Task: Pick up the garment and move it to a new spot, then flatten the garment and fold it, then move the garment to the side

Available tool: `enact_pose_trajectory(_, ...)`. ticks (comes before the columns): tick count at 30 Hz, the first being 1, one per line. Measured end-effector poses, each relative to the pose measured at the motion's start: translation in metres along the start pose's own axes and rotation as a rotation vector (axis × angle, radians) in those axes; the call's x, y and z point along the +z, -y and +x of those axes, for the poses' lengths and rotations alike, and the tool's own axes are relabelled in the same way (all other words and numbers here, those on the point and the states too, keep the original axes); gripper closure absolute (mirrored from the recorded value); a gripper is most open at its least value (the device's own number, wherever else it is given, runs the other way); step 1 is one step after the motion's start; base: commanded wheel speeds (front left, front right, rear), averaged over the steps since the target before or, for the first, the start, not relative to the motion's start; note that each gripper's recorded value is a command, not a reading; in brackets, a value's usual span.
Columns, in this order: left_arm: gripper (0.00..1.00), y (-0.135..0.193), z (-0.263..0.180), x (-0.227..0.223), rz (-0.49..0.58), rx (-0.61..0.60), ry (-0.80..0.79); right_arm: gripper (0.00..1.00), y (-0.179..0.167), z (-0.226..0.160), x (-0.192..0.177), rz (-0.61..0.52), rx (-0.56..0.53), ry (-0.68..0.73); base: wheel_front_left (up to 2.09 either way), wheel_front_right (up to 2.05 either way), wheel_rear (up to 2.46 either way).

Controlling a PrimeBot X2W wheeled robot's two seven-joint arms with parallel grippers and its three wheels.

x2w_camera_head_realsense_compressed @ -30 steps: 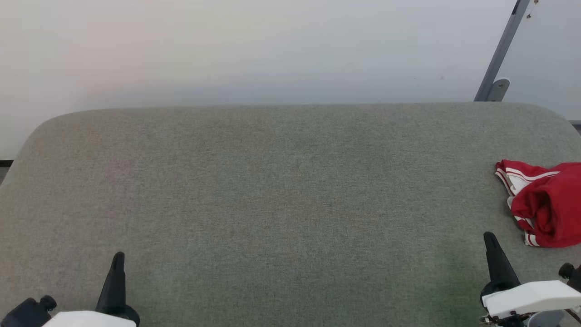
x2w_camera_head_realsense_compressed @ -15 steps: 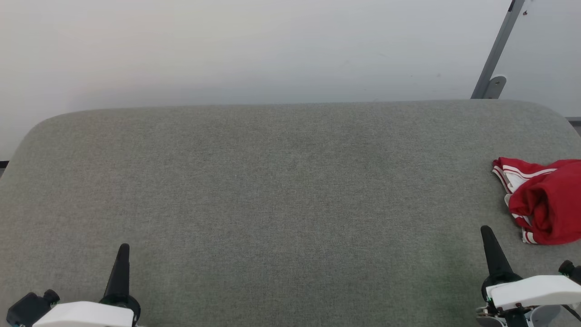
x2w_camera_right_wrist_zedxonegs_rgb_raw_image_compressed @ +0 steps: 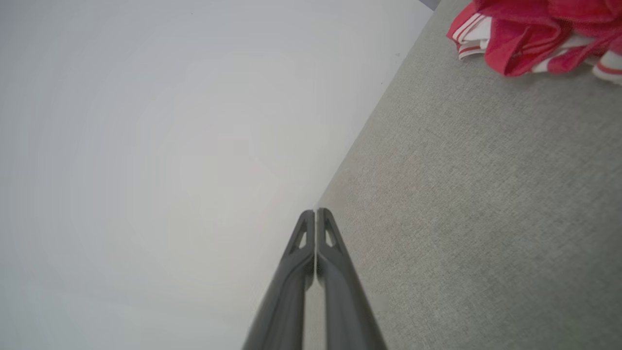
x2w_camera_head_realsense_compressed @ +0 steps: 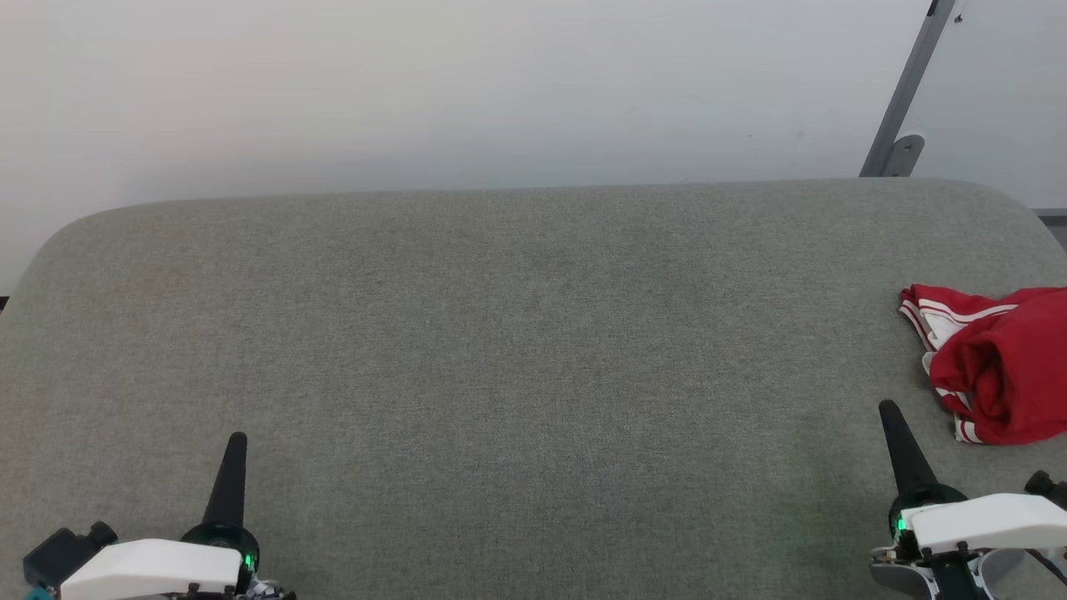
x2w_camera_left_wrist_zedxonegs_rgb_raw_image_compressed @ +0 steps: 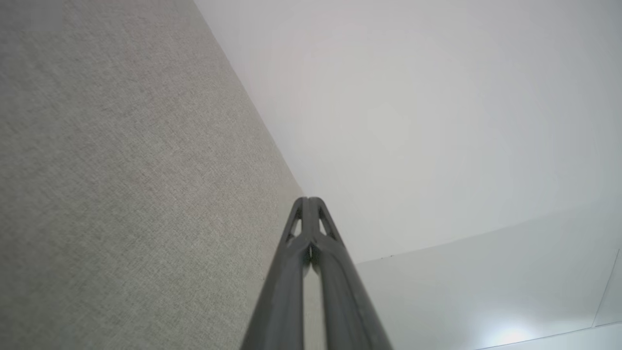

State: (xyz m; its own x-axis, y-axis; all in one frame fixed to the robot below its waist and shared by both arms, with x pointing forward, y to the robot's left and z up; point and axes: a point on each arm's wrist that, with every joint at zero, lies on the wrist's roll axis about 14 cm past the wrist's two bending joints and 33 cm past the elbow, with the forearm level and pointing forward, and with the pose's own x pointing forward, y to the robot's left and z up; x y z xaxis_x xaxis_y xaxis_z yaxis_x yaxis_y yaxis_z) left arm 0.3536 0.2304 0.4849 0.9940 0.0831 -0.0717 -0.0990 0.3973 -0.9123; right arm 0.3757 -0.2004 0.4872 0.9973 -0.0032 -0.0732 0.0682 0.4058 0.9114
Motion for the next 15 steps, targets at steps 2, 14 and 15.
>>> enact_pose_trajectory(2,1.00,0.001,0.001,-0.001,-0.024,-0.002,-0.003,1.00,-0.001,0.001,0.000,0.019,0.004,0.000,0.00,0.00,0.00)
enact_pose_trajectory(14,1.00,0.009,0.009,-0.006,-0.125,-0.020,-0.015,1.00,-0.005,0.003,0.002,0.121,0.016,0.004,0.00,0.00,0.00)
enact_pose_trajectory(15,1.00,0.011,0.010,-0.006,-0.132,-0.024,-0.015,1.00,-0.006,0.004,0.002,0.129,0.018,0.003,0.00,0.00,0.00)
